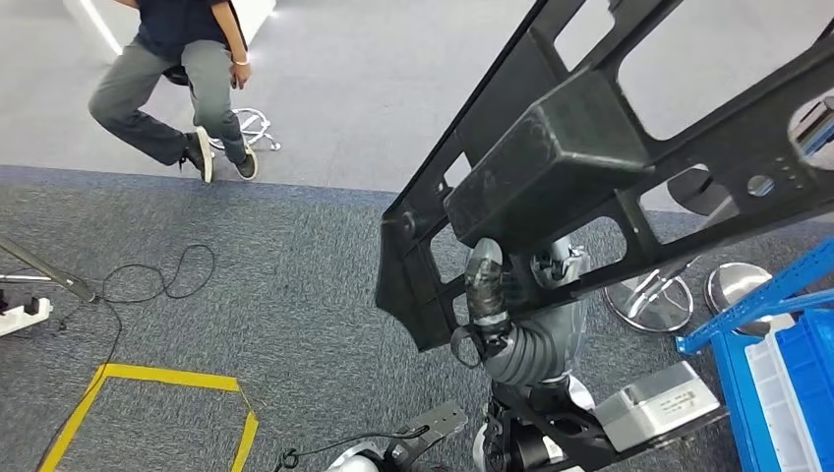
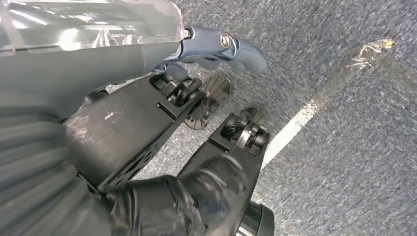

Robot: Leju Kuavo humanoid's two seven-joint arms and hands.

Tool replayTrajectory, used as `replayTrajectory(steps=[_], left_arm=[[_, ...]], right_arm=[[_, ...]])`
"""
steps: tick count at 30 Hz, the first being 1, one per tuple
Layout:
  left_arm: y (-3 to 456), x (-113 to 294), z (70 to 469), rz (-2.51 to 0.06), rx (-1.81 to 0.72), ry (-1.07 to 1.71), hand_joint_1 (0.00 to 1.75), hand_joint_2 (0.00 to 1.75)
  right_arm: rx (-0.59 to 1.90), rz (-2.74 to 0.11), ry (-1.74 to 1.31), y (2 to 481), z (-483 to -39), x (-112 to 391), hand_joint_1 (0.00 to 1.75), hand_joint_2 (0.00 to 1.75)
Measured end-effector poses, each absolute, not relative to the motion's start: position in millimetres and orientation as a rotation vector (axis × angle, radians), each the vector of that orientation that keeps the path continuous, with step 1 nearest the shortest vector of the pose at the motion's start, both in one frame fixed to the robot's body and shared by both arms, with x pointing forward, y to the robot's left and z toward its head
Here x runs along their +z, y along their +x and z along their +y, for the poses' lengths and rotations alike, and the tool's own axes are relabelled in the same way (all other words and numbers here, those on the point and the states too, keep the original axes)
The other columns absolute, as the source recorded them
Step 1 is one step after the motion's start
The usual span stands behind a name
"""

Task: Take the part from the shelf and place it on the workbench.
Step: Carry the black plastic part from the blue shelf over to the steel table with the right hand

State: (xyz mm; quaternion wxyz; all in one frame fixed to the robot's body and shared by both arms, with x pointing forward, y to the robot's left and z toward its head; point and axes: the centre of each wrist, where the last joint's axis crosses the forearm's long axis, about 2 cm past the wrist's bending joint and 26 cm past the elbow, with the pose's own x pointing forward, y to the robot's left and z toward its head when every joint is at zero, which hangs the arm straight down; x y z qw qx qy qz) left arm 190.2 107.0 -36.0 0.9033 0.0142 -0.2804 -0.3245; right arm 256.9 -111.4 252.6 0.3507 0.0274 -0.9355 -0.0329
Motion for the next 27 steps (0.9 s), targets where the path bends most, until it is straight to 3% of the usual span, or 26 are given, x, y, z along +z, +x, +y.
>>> replayTrajectory(steps=[27], left_arm=[[192.6, -32.9, 102.2, -0.57, -0.714, 0.092, 0.0, 1.75]], right_arm=[[-0.046, -2.416, 0.048, 251.6, -109.3, 247.7, 1.75, 1.75]])
